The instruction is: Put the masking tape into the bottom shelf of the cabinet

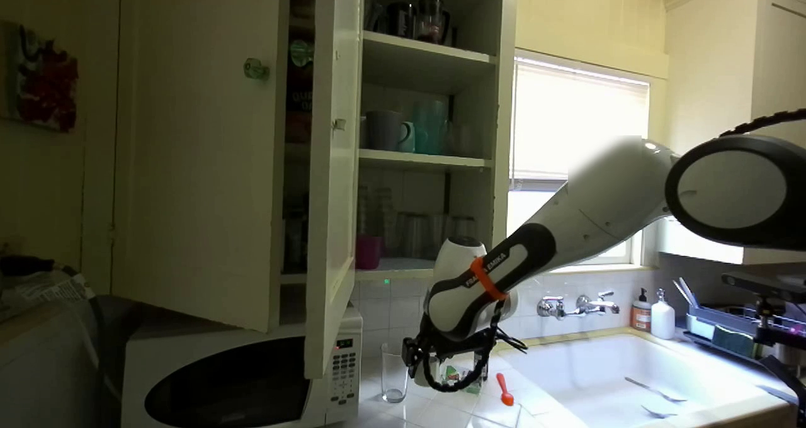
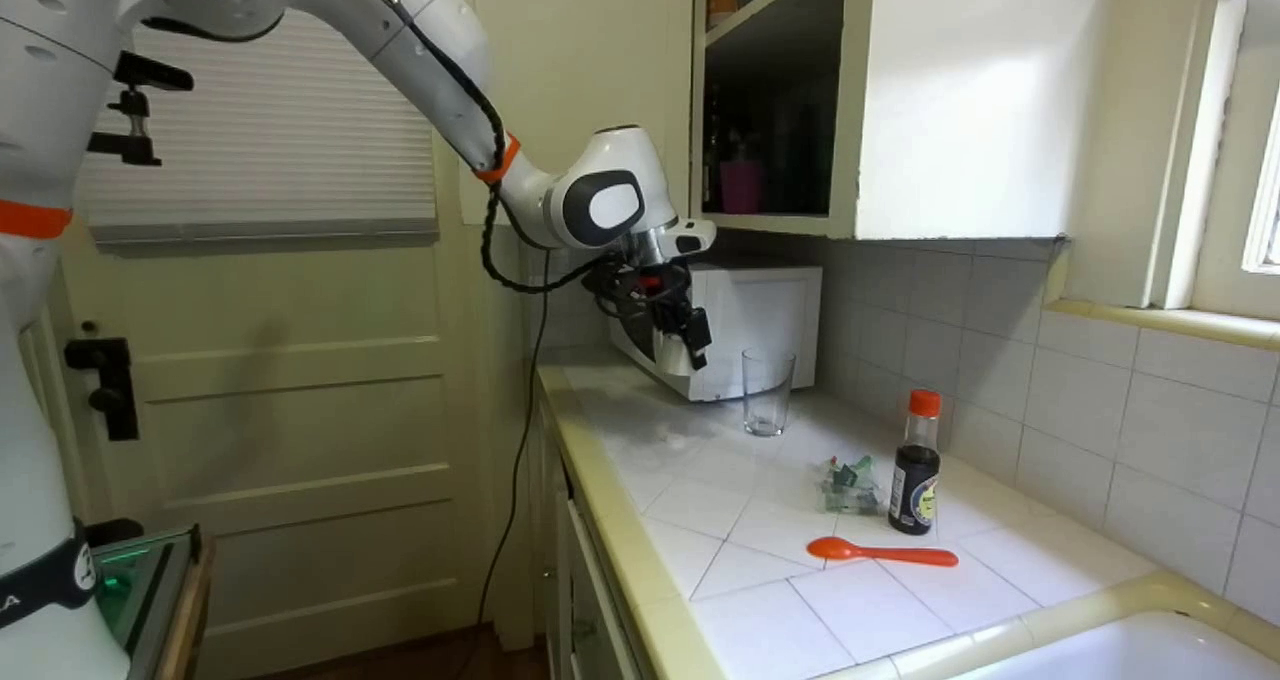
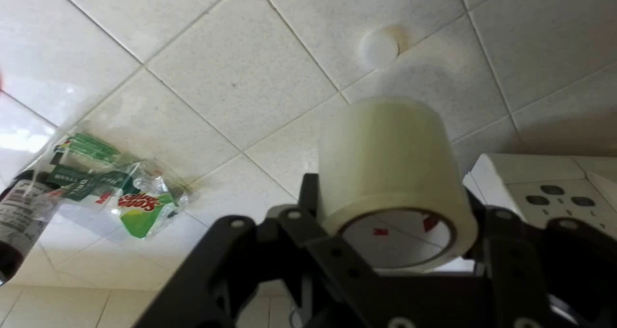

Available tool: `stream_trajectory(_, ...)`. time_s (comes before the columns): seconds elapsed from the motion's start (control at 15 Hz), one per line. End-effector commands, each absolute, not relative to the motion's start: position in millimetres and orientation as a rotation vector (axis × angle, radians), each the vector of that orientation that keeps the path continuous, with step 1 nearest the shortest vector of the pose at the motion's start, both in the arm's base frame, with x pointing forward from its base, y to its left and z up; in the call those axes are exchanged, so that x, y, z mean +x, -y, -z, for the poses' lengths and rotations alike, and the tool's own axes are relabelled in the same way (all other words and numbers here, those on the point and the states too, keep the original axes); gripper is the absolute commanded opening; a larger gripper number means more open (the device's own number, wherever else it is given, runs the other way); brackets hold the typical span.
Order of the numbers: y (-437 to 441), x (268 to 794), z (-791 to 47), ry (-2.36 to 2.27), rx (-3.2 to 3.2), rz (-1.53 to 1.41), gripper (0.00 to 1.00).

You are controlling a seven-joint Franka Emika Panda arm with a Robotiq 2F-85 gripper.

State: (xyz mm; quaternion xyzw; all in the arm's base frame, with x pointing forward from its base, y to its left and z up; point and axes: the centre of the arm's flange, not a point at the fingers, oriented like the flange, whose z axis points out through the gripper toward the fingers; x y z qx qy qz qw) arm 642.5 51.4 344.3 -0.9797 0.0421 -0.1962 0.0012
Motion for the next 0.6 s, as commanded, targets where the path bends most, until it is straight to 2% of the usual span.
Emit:
stream_trajectory(0.0,-44,611,-394,-0.149,-3.091,0.687,0.37)
stream_trajectory(0.27,-50,616,-456,-0.12,-3.061,0.742,0.37)
stream_trajectory(0.53,-63,613,-492,-0.136,-3.09,0.547,0.37)
